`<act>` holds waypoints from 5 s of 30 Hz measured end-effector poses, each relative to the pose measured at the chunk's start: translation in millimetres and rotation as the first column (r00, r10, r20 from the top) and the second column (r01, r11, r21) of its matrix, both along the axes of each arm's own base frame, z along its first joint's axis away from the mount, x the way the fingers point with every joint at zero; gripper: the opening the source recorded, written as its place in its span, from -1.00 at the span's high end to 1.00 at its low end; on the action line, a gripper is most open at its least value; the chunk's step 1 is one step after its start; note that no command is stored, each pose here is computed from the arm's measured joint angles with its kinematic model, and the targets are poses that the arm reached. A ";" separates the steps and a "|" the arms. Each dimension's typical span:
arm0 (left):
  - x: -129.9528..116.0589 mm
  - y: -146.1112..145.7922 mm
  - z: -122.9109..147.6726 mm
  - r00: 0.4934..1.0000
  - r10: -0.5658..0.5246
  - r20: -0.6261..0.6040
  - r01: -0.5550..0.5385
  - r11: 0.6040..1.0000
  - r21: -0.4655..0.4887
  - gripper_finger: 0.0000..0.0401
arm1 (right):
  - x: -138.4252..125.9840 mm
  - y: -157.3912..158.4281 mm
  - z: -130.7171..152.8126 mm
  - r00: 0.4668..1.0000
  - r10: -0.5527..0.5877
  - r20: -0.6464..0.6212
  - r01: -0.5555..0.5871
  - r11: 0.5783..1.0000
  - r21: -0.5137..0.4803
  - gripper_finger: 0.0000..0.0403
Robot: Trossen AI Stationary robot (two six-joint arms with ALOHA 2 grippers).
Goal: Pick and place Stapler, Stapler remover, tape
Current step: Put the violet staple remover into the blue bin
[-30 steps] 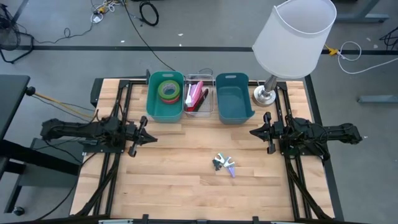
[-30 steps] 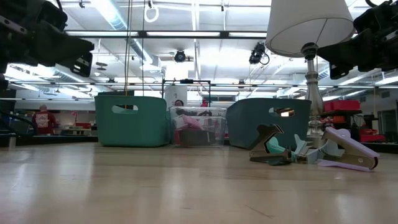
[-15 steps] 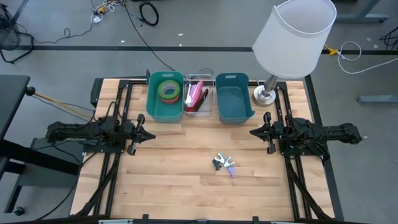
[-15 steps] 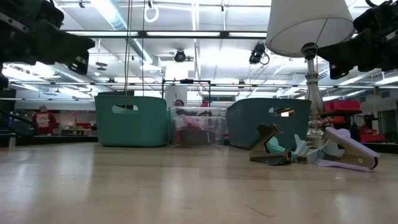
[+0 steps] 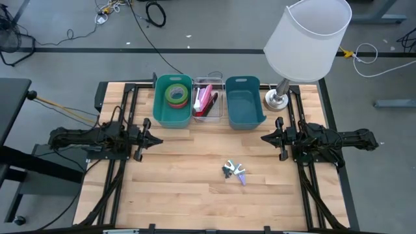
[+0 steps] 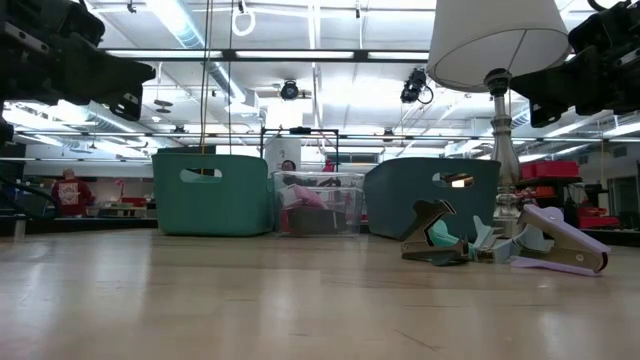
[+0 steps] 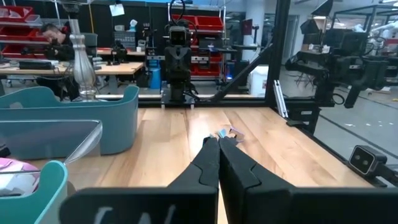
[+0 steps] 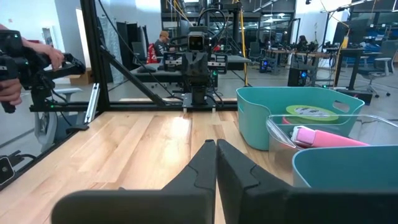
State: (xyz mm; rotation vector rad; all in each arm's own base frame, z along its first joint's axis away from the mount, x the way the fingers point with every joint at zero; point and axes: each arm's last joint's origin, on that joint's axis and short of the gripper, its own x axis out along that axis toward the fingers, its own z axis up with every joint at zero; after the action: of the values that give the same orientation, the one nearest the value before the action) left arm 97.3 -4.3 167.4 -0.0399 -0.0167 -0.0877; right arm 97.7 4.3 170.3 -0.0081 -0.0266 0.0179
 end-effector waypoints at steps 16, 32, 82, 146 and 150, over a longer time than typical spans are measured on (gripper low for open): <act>-0.1 -0.3 4.6 0.999 -0.011 0.051 0.011 1.000 -0.001 0.99 | 0.0 0.0 0.0 1.000 0.000 0.000 0.000 1.000 0.000 0.92; -0.1 -0.3 5.2 0.998 -0.011 0.058 0.011 1.000 -0.001 0.99 | 0.0 0.0 -0.1 1.000 0.000 0.000 0.000 1.000 0.000 0.92; -0.1 -0.3 5.4 0.998 -0.010 0.059 0.011 1.000 -0.001 0.99 | -12.3 -4.6 110.8 0.919 -0.136 0.370 0.082 0.984 0.157 1.00; -0.1 -0.3 5.4 0.998 -0.010 0.060 0.011 1.000 -0.001 0.99 | 101.8 9.5 167.6 0.954 0.124 -0.274 -0.111 0.992 0.061 1.00; -0.1 -0.3 5.4 0.998 -0.010 0.060 0.010 1.000 -0.001 0.99 | 102.8 9.5 163.9 0.944 0.123 -0.305 -0.109 0.992 0.062 1.00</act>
State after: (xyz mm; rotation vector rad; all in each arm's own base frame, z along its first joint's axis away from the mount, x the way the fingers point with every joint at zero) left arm 97.2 -4.6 172.8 -0.0382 -0.0762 -0.0992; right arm 200.6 13.8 334.2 0.0412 0.2864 0.1368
